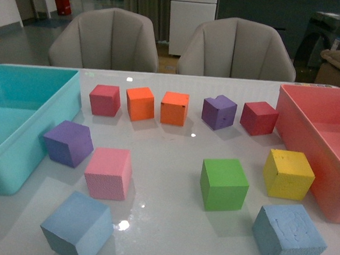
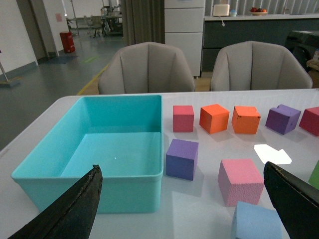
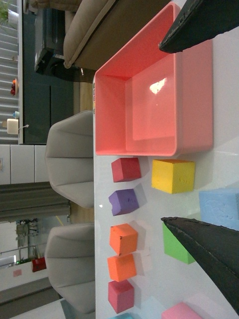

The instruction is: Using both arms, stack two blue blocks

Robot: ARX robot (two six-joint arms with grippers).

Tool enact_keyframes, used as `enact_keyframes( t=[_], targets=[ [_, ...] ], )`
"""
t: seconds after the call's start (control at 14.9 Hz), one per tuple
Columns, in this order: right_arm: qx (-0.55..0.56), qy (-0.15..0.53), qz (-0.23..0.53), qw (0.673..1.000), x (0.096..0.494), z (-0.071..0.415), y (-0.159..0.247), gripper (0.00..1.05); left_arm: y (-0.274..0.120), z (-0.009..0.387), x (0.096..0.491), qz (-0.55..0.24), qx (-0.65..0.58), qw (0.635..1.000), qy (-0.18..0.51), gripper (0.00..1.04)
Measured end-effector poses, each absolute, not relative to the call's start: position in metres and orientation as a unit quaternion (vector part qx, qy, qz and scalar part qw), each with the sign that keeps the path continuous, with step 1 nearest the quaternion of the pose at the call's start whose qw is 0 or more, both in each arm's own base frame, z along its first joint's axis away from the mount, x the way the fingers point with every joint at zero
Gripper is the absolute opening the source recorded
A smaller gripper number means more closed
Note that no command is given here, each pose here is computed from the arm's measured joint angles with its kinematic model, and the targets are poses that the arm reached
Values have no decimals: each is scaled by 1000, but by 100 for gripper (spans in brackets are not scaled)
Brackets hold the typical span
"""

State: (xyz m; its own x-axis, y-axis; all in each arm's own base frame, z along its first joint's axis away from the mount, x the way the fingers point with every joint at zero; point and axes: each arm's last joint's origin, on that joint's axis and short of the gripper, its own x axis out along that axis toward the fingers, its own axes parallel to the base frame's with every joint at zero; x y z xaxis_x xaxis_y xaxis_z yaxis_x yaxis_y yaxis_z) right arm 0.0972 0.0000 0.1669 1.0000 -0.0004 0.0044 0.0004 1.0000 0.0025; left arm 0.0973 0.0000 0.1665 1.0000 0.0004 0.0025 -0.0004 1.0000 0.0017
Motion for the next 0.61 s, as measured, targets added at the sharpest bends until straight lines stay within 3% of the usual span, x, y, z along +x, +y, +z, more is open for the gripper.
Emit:
enact_keyframes(
  t=[0.61],
  targets=[
    [1,-2,0,1000,97,167,0,98,0,166,97,0,1,1000,-1,98]
  ],
)
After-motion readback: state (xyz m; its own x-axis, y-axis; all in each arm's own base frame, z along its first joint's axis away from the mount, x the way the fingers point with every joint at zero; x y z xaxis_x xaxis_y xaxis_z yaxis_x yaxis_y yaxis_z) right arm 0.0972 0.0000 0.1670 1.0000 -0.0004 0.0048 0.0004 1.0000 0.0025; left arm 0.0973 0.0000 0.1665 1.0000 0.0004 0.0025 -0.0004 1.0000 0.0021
